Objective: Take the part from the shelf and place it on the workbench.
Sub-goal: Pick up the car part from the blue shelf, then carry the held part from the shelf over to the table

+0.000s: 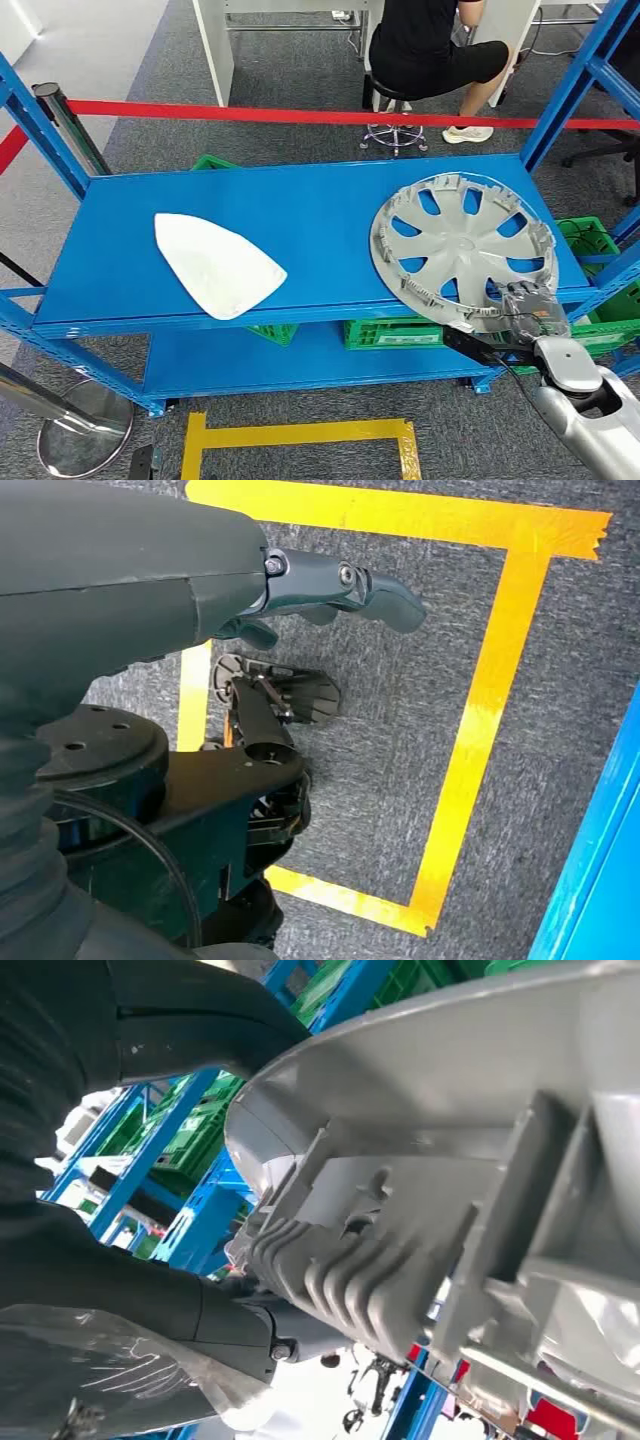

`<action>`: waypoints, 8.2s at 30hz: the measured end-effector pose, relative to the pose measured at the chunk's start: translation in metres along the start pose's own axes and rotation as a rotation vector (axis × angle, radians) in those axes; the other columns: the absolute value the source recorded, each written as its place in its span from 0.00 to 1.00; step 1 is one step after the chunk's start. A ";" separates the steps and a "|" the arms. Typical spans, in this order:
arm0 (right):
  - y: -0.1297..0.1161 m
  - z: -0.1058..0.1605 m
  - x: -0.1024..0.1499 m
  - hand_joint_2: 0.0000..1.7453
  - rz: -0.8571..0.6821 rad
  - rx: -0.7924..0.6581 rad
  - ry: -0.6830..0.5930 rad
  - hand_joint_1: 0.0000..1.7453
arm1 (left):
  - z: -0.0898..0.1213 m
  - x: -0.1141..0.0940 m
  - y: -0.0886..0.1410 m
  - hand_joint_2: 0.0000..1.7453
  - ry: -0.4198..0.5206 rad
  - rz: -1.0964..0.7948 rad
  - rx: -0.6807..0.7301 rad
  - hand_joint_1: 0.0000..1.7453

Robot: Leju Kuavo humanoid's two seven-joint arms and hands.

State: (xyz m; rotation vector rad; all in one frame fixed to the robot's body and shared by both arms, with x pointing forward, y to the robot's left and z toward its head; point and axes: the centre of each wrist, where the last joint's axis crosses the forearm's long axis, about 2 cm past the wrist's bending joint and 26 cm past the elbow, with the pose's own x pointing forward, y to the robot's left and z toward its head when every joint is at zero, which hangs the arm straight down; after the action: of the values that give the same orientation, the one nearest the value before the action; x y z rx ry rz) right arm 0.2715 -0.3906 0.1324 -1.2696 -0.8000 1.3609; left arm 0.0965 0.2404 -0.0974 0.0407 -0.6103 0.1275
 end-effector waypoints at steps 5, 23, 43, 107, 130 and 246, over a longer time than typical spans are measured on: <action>-0.001 0.000 0.000 1.00 0.023 -0.043 -0.013 1.00 | 0.000 0.000 -0.001 1.00 -0.010 0.003 -0.001 0.00; -0.042 0.050 0.050 1.00 -0.394 -0.611 -0.398 1.00 | 0.010 -0.022 0.010 1.00 -0.098 0.086 -0.088 0.00; -0.091 0.109 0.102 1.00 -1.555 -0.753 -1.290 1.00 | 0.004 0.009 0.019 1.00 -0.351 0.109 -0.145 0.00; -0.068 0.146 0.097 1.00 -1.543 -0.602 -1.151 1.00 | 0.059 -0.028 0.077 1.00 -0.007 0.040 0.451 0.00; -0.069 0.145 0.097 1.00 -1.541 -0.612 -1.151 1.00 | 0.066 -0.028 0.083 1.00 -0.015 0.044 0.482 0.00; -0.071 0.146 0.096 1.00 -1.543 -0.623 -1.148 1.00 | 0.071 -0.031 0.081 1.00 -0.016 0.032 0.478 0.00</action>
State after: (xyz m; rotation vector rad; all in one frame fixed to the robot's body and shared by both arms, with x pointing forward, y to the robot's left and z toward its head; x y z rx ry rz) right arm 0.1613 -0.2569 0.2058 0.1814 -2.3971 0.3334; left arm 0.0207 0.3120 -0.0572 0.4944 -0.5856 0.3018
